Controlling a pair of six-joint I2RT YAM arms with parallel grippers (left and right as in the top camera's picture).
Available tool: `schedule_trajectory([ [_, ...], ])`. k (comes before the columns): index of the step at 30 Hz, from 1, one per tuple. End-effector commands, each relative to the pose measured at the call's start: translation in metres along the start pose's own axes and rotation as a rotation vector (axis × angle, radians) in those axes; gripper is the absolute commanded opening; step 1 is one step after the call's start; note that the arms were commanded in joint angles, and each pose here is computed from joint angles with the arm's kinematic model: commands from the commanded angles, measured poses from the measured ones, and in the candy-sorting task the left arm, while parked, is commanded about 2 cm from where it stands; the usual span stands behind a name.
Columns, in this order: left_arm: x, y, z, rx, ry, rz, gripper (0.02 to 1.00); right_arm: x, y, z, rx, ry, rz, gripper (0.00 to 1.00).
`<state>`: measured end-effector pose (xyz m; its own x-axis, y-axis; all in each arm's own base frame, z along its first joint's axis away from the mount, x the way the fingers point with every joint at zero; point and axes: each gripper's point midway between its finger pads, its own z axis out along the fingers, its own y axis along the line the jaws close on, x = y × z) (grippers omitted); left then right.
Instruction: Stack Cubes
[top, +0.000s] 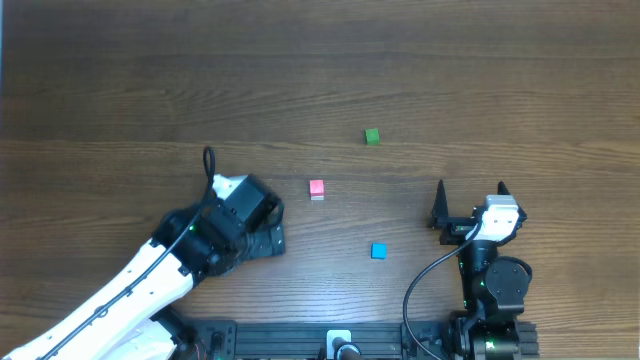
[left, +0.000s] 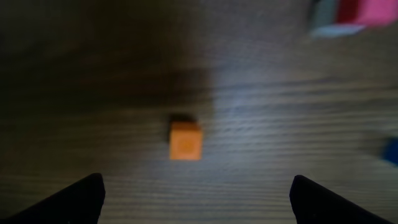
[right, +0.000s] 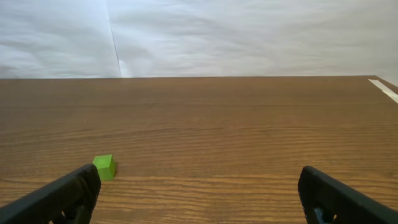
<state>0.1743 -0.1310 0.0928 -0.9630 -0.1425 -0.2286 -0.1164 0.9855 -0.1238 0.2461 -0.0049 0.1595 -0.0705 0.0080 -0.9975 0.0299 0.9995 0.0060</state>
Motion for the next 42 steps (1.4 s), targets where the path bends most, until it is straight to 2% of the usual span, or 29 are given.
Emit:
schedule_trajectory([
  [1, 0.017, 0.010, 0.018, 0.001, 0.036, -0.038, 0.945, 0.002, 0.000, 0.000, -0.003, 0.000, 0.006, 0.993],
  [9, 0.028, 0.013, 0.053, -0.033, 0.081, -0.027, 0.893, 0.002, 0.000, 0.000, -0.003, 0.000, 0.006, 0.991],
  [31, 0.022, 0.018, 0.085, -0.127, 0.079, -0.009, 0.733, 0.002, 0.000, 0.000, -0.003, 0.000, 0.006, 0.991],
  [38, 0.023, 0.019, 0.089, -0.121, 0.076, 0.007, 0.623, 0.002, 0.000, 0.000, -0.003, 0.000, 0.006, 0.991],
  [42, 0.023, 0.019, 0.089, -0.121, 0.076, 0.008, 0.505, 0.002, 0.000, 0.000, -0.003, 0.000, 0.006, 0.991],
])
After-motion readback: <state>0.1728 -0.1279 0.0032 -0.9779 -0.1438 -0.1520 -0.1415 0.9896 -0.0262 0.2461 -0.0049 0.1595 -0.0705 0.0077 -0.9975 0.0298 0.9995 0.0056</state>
